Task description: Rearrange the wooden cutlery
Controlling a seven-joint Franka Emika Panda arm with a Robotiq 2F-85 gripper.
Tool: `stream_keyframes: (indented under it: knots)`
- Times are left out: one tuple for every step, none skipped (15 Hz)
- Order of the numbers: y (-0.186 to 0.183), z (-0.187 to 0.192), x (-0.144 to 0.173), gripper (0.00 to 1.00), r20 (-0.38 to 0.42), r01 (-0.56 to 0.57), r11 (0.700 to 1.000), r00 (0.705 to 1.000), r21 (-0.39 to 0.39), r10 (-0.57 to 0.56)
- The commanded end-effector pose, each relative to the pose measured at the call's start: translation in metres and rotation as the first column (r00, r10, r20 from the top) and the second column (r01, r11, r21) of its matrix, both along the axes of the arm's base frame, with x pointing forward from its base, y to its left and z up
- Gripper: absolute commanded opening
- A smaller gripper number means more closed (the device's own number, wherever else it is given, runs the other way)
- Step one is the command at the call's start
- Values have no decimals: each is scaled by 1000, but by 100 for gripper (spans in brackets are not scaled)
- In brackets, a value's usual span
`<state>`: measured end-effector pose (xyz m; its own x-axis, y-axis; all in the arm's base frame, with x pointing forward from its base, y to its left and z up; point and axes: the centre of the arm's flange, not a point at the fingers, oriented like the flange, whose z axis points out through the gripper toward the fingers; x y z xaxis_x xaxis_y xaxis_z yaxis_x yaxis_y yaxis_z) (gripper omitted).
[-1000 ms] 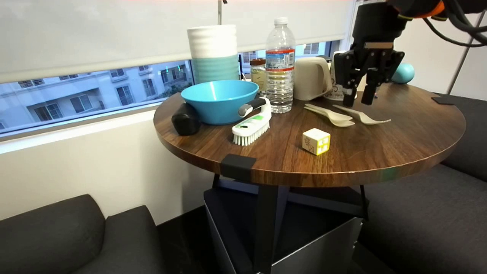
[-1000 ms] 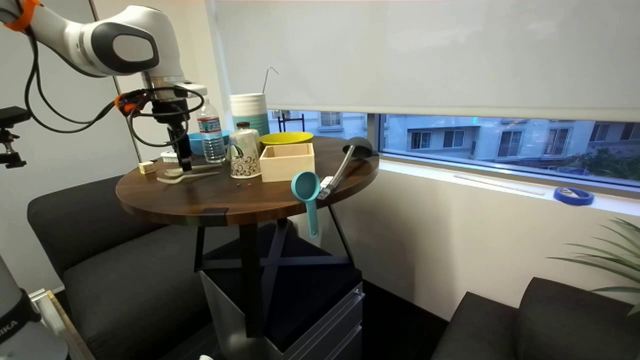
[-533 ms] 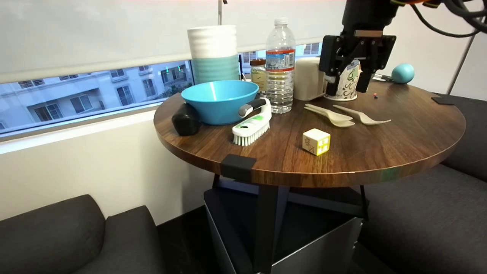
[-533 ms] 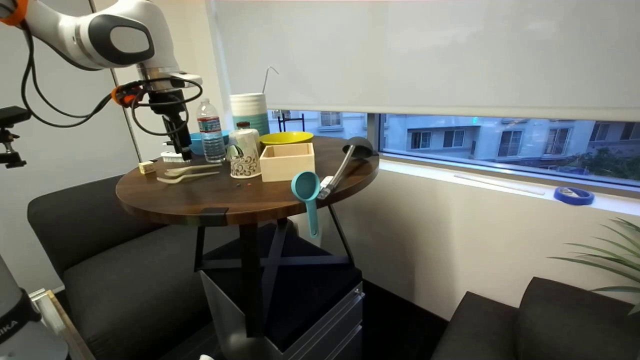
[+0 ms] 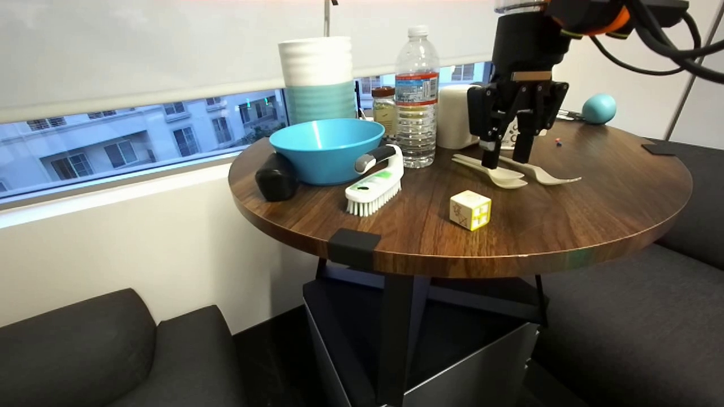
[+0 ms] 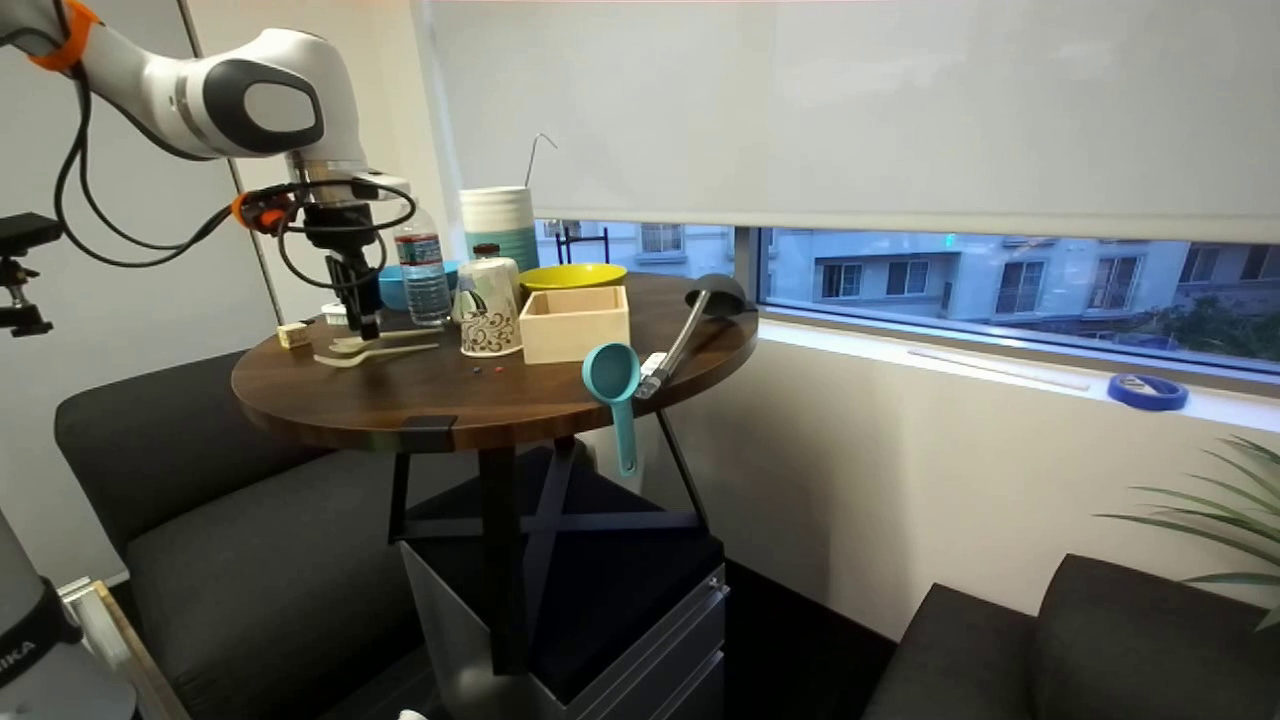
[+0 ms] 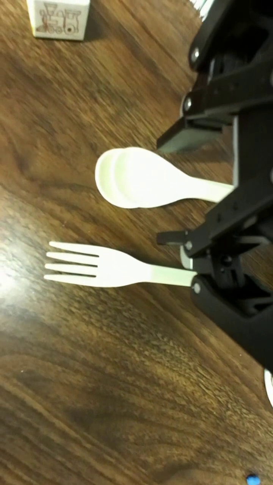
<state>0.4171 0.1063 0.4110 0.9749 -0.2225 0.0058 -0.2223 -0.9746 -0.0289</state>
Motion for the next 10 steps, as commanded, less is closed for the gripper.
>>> stream_keyframes:
  knots:
    - [11, -3, 7, 57, -35, -28, 999, 999, 23, 29]
    - [12, -5, 7, 57, -39, -32, 999, 999, 22, 32]
    - [13, -6, 7, 57, -43, -35, 999, 998, 22, 36]
    - [13, -7, 7, 55, -47, -38, 999, 998, 21, 39]
    - [14, -8, 7, 53, -49, -41, 999, 998, 20, 42]
    - [14, -9, 8, 50, -52, -42, 999, 998, 19, 43]
    - [14, -9, 8, 43, -54, -42, 999, 998, 18, 43]
    - [14, -9, 8, 42, -55, -43, 999, 998, 17, 44]
    - [14, -10, 8, 36, -56, -43, 999, 997, 16, 44]
    - [15, -9, 8, 36, -56, -43, 999, 997, 16, 44]
